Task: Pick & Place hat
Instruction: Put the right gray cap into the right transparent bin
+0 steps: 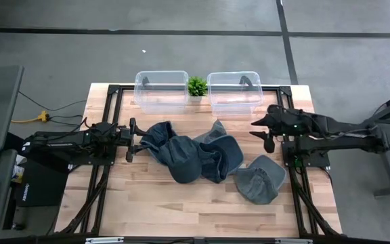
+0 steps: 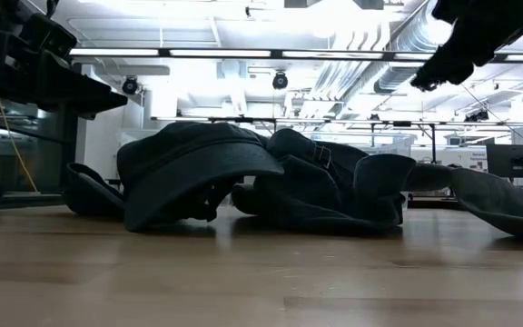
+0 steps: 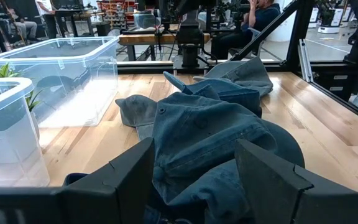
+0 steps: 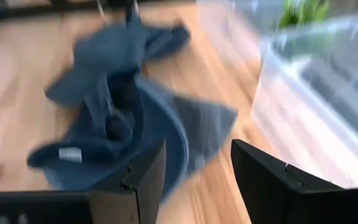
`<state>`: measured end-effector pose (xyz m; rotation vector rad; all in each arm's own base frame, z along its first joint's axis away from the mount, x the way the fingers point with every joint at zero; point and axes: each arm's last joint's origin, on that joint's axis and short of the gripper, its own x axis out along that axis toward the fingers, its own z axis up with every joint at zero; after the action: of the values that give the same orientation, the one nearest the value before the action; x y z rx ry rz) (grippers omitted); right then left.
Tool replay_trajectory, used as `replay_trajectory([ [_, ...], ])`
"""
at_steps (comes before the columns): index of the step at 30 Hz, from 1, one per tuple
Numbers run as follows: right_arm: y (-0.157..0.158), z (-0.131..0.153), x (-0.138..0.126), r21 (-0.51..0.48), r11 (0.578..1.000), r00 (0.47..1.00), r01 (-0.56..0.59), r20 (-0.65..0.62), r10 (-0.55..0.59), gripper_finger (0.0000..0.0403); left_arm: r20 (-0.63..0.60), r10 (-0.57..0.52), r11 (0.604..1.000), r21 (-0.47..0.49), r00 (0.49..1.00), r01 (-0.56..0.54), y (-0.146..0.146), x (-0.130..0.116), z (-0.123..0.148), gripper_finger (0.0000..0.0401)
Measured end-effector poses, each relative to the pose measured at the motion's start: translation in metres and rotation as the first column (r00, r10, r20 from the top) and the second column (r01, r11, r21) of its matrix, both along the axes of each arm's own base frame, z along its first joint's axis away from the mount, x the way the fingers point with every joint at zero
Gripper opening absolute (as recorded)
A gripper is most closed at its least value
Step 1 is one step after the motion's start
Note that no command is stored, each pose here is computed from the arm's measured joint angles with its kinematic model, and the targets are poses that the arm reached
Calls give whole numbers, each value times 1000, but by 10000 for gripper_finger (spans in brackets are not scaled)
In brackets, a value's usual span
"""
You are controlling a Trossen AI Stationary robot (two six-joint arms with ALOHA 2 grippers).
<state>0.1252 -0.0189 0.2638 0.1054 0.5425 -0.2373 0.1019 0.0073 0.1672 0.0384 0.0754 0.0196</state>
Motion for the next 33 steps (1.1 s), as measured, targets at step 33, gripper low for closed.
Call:
replay_trajectory([
  [33, 43, 8, 16, 559, 631, 681, 537, -729, 67, 178, 0, 0, 1000, 0, 1000, 0, 0, 0, 0, 221],
])
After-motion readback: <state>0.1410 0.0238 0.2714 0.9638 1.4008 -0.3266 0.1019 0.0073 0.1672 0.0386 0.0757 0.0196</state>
